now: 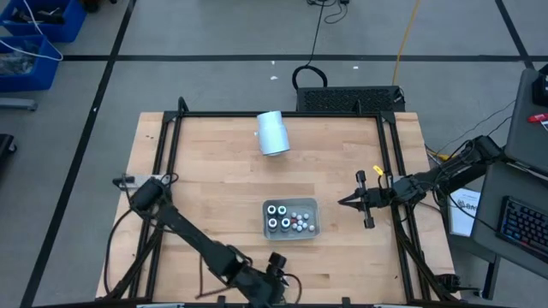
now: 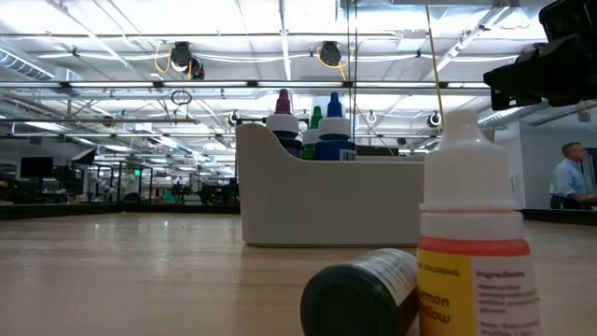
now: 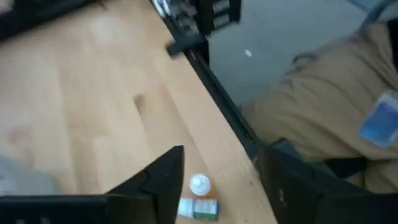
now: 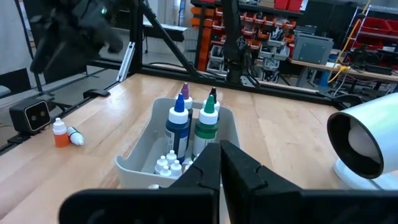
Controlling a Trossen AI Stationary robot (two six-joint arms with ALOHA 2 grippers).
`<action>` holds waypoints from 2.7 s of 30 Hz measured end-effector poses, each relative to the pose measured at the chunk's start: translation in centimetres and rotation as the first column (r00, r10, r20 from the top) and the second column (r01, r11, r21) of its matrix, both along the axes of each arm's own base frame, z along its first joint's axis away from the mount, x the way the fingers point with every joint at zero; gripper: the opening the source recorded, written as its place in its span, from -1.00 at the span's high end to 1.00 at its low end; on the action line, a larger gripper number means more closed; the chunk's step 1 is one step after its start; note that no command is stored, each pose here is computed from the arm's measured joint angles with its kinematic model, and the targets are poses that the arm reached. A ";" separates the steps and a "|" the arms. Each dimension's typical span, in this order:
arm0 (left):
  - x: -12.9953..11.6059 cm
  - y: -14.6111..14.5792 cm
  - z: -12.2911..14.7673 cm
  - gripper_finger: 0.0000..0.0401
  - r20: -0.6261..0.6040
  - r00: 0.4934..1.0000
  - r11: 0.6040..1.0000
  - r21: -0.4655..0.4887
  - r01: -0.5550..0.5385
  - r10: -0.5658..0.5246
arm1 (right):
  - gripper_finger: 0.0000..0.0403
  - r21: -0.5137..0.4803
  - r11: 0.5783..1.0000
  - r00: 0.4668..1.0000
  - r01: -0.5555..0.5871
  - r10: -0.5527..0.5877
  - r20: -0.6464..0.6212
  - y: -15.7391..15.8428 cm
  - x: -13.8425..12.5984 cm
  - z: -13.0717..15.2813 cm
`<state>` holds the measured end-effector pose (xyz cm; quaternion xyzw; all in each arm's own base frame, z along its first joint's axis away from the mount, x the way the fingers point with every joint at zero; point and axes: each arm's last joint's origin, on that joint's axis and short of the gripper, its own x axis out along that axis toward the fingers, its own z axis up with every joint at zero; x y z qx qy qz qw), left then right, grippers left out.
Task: Pick & Place food coloring
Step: Put the small yellow food coloring into the gray bin
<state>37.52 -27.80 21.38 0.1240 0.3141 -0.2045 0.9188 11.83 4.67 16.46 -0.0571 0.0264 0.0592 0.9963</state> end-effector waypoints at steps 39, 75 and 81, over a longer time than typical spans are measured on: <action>3.1 1.6 -6.9 -0.05 -0.222 0.966 0.983 -0.094 -0.155 0.131 | 1.00 -0.051 0.999 1.000 -0.001 0.001 0.001 0.0 0.0 -0.1; 3.3 2.4 -6.6 0.71 -0.181 0.983 0.999 0.021 -0.036 0.039 | 1.00 -0.053 0.999 1.000 -0.001 0.001 0.001 0.0 0.0 -0.1; 1.7 3.4 -1.3 0.71 -0.137 0.990 0.997 0.077 -0.016 0.027 | 1.00 -0.054 0.999 1.000 -0.001 0.001 0.000 0.0 0.0 -0.1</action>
